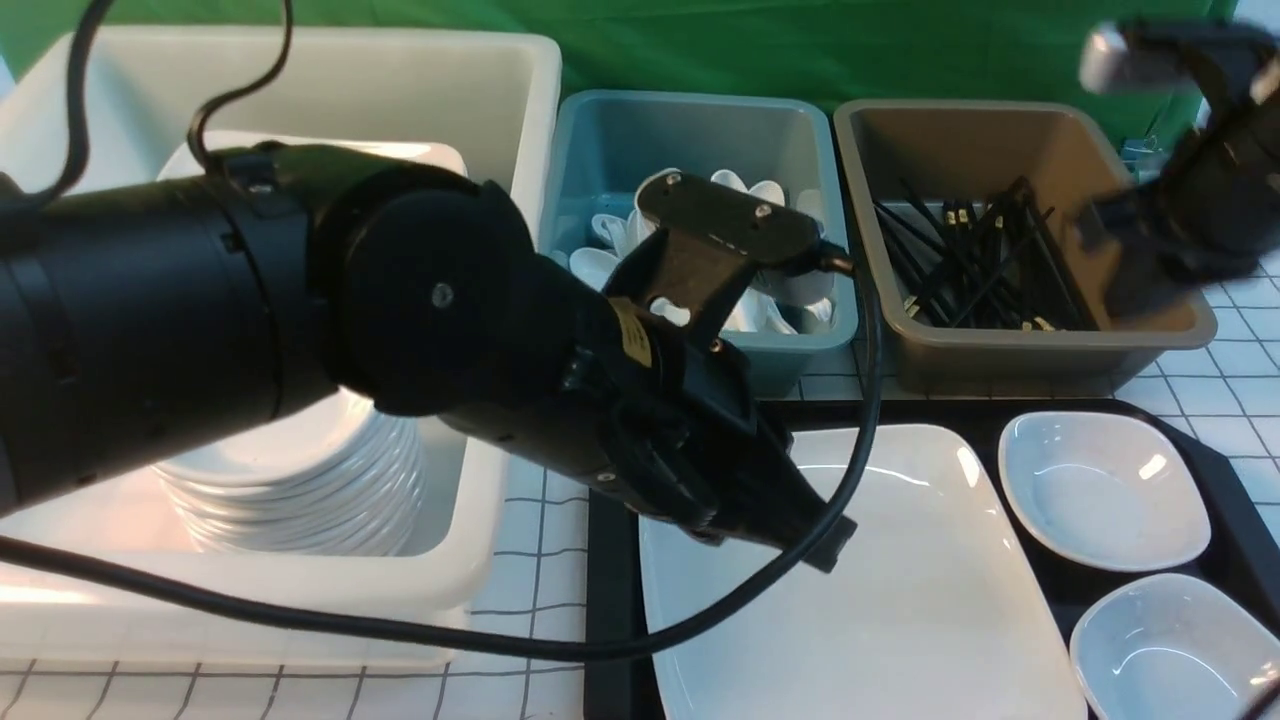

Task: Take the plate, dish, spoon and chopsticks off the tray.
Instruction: Use the right arm to grab a small plate from the dinner plate, then use the right arm to put the small plate into the large storage box on the left, then use the right arm to grab a small plate from the dinner plate, then use the right arm to put the small plate into the large storage box on the left

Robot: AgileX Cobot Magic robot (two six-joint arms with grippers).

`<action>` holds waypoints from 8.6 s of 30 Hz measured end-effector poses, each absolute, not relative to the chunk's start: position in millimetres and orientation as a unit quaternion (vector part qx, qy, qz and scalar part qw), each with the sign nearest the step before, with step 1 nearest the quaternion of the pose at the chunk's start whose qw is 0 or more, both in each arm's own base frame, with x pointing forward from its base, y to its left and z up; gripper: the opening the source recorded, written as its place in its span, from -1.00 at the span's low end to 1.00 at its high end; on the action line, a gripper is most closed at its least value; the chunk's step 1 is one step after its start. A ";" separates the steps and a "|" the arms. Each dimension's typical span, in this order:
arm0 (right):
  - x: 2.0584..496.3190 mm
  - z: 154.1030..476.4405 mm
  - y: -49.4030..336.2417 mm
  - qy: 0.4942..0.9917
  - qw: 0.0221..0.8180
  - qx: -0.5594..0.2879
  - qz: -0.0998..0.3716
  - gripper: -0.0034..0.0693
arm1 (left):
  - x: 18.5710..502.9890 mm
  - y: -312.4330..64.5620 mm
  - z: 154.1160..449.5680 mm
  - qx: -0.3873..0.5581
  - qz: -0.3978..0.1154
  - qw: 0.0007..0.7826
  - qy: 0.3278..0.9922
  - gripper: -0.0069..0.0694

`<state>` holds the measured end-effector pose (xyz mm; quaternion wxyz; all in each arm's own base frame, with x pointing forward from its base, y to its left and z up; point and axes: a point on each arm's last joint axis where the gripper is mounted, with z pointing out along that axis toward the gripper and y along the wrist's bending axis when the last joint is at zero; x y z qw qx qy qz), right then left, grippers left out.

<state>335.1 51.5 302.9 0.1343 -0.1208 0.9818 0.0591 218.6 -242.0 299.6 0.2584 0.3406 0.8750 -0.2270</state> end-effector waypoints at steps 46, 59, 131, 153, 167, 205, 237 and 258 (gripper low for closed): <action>196.3 162.4 73.4 0.960 0.057 -0.273 -0.039 -0.35 | 215.5 -257.2 296.5 0.458 -0.263 0.281 0.801 -0.80; 183.8 250.0 67.3 0.959 0.128 -0.249 -0.034 -0.80 | 218.2 -257.5 297.7 0.431 -0.266 0.289 0.812 -0.80; 262.4 325.4 421.7 0.792 0.276 -0.488 0.242 0.21 | 156.6 12.3 420.2 -0.002 -0.037 0.472 0.881 -0.80; 317.9 384.2 241.6 0.884 0.293 -0.364 0.004 -0.87 | 176.8 -74.1 393.2 0.180 -0.205 0.346 0.898 -0.84; 300.7 255.1 67.6 0.973 0.098 -0.202 -0.062 -0.15 | 189.9 -228.7 329.9 0.339 -0.258 0.299 0.853 -0.84; 309.9 177.8 87.3 0.925 0.117 -0.352 -0.087 -0.56 | 203.2 -253.6 296.9 0.359 -0.235 0.288 0.856 -0.83; 220.4 411.4 307.0 0.741 0.362 -0.508 0.249 -0.78 | 184.1 -18.4 424.0 0.042 -0.045 0.440 0.896 -0.83; 265.7 344.4 409.5 0.730 0.344 -0.546 0.222 -0.75 | 140.7 11.3 414.2 -0.029 0.000 0.432 0.901 -0.83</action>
